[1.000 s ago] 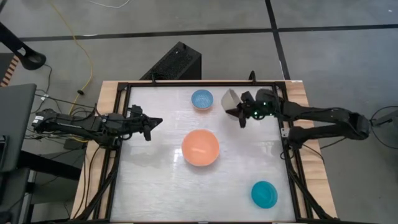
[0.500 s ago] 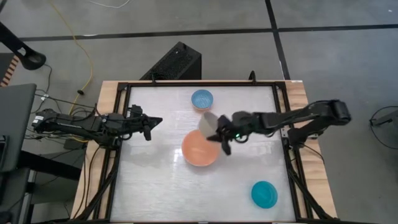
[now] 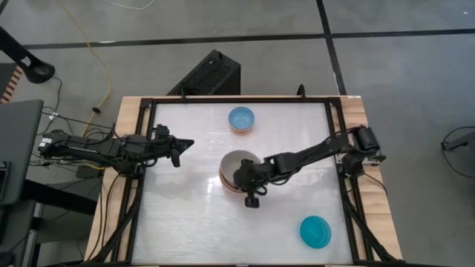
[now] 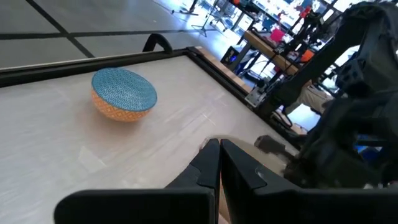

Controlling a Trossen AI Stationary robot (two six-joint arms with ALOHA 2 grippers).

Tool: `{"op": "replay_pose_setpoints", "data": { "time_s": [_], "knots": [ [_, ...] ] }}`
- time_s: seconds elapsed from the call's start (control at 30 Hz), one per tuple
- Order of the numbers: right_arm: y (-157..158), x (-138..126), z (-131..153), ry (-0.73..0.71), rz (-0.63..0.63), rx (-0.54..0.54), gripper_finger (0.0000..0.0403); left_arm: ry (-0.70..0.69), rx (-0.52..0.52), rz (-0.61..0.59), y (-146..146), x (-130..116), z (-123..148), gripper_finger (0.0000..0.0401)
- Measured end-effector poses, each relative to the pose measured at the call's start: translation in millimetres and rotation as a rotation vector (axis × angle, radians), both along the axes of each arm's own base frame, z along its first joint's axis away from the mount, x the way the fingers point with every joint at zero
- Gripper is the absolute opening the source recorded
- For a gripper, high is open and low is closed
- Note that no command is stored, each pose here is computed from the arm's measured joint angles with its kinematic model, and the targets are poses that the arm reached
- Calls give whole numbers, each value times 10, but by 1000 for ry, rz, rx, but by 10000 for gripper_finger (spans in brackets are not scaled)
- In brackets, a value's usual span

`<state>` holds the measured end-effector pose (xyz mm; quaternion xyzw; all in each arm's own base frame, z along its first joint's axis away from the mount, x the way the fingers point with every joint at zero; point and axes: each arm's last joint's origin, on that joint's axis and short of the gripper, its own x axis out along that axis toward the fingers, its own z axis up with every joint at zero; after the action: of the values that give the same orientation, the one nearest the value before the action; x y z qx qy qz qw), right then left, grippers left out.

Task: Nest bowls inside each other
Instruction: Stack the gray bowl on top of the orange bowl

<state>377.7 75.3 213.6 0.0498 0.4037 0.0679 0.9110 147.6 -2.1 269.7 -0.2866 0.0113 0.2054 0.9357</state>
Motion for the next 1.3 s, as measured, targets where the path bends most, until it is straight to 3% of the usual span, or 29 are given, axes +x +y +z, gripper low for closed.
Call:
{"op": "replay_pose_setpoints", "data": {
  "time_s": [0.33, 0.63, 0.83, 1.07, 1.3],
  "knots": [
    [98, 114, -93, 51, 7, -31, 14, -33, -9, -26, -8, 7, 30, 0],
    [114, 65, -82, 104, -57, 45, 148, -34, -14, -41, -12, 9, 29, 0],
    [106, -28, 183, 43, -94, 96, 220, -33, -15, -45, -13, 9, 29, 0],
    [71, -157, 541, -66, -115, 119, 219, -26, -7, -46, -13, 8, 24, 0],
    [181, -222, 578, -60, -108, 115, 208, -19, 0, -47, -13, 8, 21, 0]
  ]
}}
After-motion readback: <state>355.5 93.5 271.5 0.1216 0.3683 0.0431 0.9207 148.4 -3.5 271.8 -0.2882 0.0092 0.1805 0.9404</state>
